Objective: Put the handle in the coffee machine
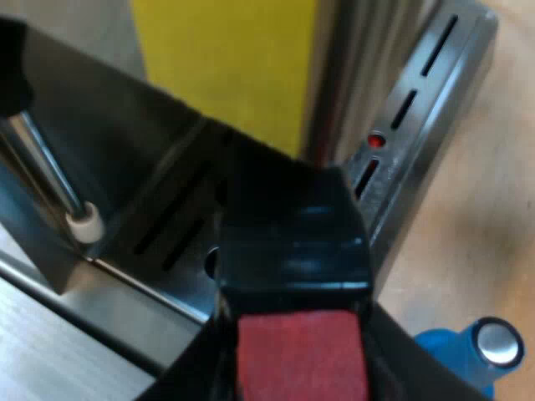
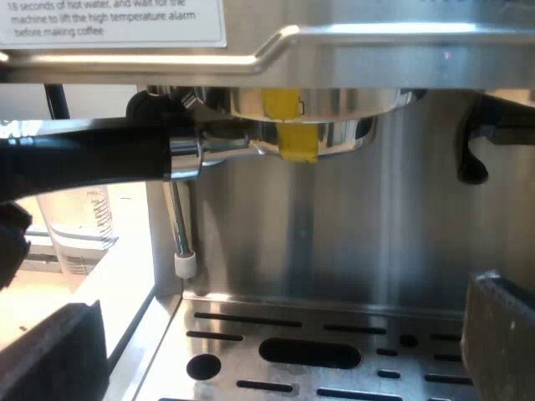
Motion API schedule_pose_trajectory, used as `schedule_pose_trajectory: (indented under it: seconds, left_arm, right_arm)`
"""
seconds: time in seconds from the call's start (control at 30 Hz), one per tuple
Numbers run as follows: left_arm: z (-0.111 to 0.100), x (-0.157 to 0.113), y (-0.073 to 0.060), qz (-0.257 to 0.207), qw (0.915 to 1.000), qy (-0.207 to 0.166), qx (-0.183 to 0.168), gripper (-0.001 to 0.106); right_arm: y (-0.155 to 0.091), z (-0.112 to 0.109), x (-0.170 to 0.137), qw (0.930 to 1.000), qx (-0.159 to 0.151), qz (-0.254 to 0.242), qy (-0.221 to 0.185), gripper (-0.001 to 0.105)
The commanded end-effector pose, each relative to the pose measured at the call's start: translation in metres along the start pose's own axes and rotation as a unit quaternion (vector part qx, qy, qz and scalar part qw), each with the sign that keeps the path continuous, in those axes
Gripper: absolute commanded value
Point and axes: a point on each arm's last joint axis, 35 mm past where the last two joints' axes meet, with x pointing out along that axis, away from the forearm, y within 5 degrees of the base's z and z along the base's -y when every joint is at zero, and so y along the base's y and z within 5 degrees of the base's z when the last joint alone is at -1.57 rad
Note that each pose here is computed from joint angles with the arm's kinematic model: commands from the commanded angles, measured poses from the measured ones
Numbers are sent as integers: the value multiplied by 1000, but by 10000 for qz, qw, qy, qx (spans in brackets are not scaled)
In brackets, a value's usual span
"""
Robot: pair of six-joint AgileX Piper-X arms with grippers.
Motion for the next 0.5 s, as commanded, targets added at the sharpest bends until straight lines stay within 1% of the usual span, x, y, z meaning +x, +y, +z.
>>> schedule_pose_trajectory:
  seconds: [0.03,0.1,0.17,0.27,0.4,0.5]
  left_arm:
    - [23,-19,-6,-688,9894,-1107,637,0]
    - [23,-21,-6,-864,9863,-1257,632,0]
    - [24,-21,-7,-961,9844,-1314,671,0]
    - [24,-21,-7,-948,9844,-1309,689,0]
    - [24,-21,-7,-923,9830,-1327,872,0]
    - [23,-21,-7,-925,9827,-1322,907,0]
  right_arm:
    - [-1,1,1,10000,2,-50,-8,86]
    - [-1,1,1,10000,2,-50,-8,86]
    - [-1,1,1,10000,2,-50,-8,86]
    - [-1,1,1,10000,2,-50,-8,86]
    - [-3,0,5,10000,7,-99,9,86]
    - [-5,-2,10,9999,-7,-166,47,84]
